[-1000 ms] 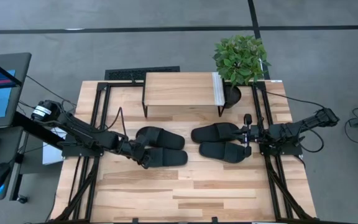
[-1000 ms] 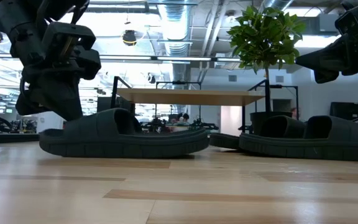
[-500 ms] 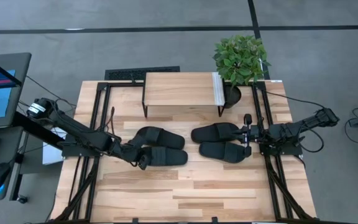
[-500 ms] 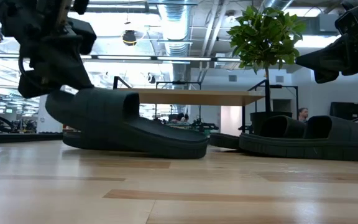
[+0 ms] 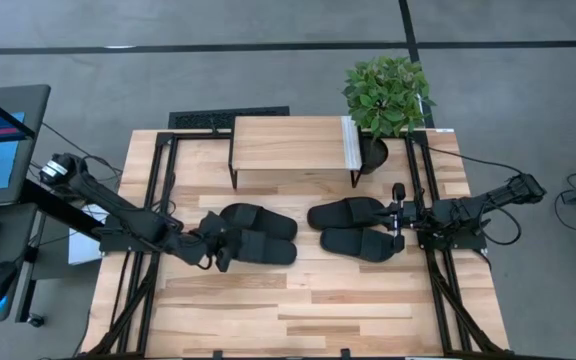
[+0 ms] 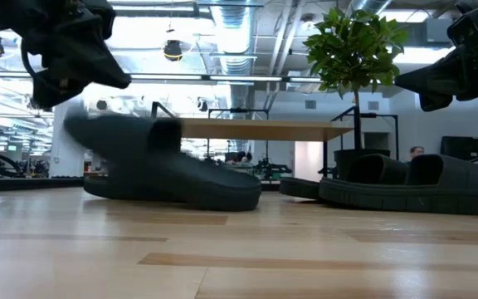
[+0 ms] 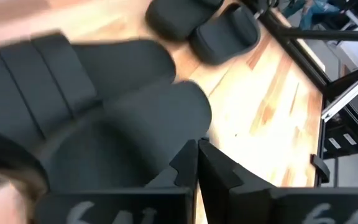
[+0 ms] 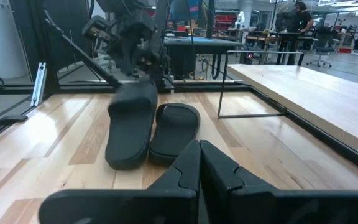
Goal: Pick and place slides into the shelf
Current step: Put the bottom left black slide on the shelf
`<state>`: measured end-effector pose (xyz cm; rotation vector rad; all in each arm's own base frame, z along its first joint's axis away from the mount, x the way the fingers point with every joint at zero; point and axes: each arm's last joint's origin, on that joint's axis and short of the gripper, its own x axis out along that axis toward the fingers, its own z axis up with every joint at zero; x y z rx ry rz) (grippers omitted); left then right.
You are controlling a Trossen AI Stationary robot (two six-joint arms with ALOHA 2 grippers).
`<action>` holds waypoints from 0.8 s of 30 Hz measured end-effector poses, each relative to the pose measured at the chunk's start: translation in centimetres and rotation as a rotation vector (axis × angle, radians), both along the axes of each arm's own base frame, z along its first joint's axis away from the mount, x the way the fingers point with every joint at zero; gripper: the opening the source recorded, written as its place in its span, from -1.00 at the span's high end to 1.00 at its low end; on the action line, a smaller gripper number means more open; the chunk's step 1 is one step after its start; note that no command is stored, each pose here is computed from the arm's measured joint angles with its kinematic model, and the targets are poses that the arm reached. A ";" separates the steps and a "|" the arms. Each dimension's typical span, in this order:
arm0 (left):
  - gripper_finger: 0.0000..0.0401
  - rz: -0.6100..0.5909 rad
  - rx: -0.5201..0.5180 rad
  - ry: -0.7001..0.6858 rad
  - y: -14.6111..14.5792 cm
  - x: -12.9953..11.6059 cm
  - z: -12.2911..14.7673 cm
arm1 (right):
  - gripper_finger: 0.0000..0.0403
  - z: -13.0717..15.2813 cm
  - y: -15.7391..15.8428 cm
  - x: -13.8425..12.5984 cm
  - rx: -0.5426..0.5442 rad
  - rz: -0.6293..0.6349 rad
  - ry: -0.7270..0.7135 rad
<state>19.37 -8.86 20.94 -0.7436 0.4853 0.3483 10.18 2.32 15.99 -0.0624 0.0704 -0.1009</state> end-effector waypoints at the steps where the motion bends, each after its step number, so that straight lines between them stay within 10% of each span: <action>1: 1.00 -0.001 0.013 -0.006 0.0 -0.1 0.1 | 1.00 0.0 0.0 0.0 0.000 0.000 0.000; 24: 0.99 -0.019 0.146 0.002 0.1 -0.2 0.2 | 1.00 0.0 0.0 0.0 0.000 0.000 0.000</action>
